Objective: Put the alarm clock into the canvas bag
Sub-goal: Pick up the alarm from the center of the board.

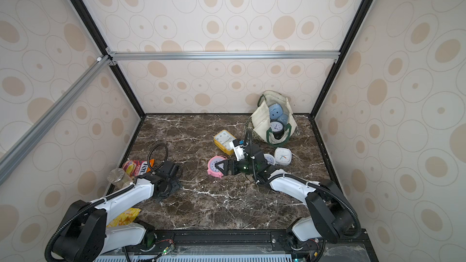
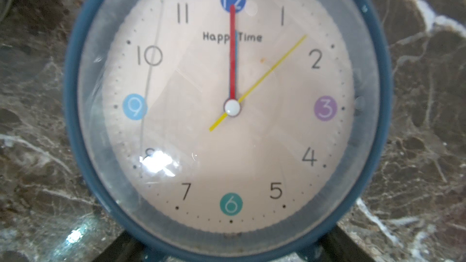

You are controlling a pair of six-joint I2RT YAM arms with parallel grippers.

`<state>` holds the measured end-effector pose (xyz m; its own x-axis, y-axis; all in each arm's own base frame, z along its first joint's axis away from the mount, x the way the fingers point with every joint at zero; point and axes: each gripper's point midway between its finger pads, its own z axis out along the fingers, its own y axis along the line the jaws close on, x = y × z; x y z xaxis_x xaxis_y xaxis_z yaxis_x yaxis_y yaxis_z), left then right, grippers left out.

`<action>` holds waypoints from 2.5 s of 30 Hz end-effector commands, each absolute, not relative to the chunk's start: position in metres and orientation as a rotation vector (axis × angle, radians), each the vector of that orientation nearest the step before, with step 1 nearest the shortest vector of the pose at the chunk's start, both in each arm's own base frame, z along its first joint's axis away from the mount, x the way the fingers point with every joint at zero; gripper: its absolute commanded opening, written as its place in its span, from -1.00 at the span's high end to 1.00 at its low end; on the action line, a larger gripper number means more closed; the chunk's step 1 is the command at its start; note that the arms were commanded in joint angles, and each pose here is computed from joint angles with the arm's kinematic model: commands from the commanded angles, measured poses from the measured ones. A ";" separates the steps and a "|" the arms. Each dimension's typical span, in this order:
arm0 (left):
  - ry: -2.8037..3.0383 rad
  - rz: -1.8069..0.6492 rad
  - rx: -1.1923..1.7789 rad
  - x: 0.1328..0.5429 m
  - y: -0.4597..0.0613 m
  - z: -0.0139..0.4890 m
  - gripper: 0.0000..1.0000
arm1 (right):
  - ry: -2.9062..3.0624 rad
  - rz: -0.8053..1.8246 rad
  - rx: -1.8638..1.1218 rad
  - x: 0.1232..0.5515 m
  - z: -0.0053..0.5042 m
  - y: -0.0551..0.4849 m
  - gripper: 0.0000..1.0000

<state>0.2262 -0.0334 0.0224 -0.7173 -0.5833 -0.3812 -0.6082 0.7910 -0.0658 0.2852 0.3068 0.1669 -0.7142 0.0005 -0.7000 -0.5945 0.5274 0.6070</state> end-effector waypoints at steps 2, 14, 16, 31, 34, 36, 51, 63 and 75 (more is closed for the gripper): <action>2.573 0.085 -0.864 0.230 -0.031 0.028 -0.32 | 2.113 1.147 -0.477 0.285 0.167 0.302 -0.94; 2.420 -0.110 -0.456 0.273 -0.077 0.105 -0.13 | 2.137 1.094 -0.258 0.313 0.172 0.253 -0.96; 2.379 -0.154 -0.359 0.280 -0.093 0.119 -0.12 | 2.143 1.100 -0.216 0.316 0.178 0.246 -0.98; 2.059 -0.539 0.484 0.270 -0.246 0.192 -0.10 | 2.306 1.300 -0.161 0.306 0.208 0.247 -0.99; 2.018 -0.594 0.551 0.263 -0.260 0.197 -0.10 | 2.316 1.356 -0.215 0.301 0.210 0.256 -0.99; 1.993 -0.631 0.582 0.258 -0.268 0.202 -0.10 | 2.319 1.372 -0.243 0.299 0.210 0.263 -0.99; 1.992 -0.627 0.587 0.257 -0.277 0.201 -0.11 | 2.249 1.503 -0.331 0.285 0.229 0.293 -0.85; 2.006 -0.618 0.585 0.258 -0.278 0.197 -0.12 | 2.286 1.460 -0.330 0.284 0.222 0.295 -0.28; 2.000 -0.642 0.587 0.257 -0.281 0.198 -0.14 | 2.303 1.444 -0.313 0.287 0.217 0.295 0.26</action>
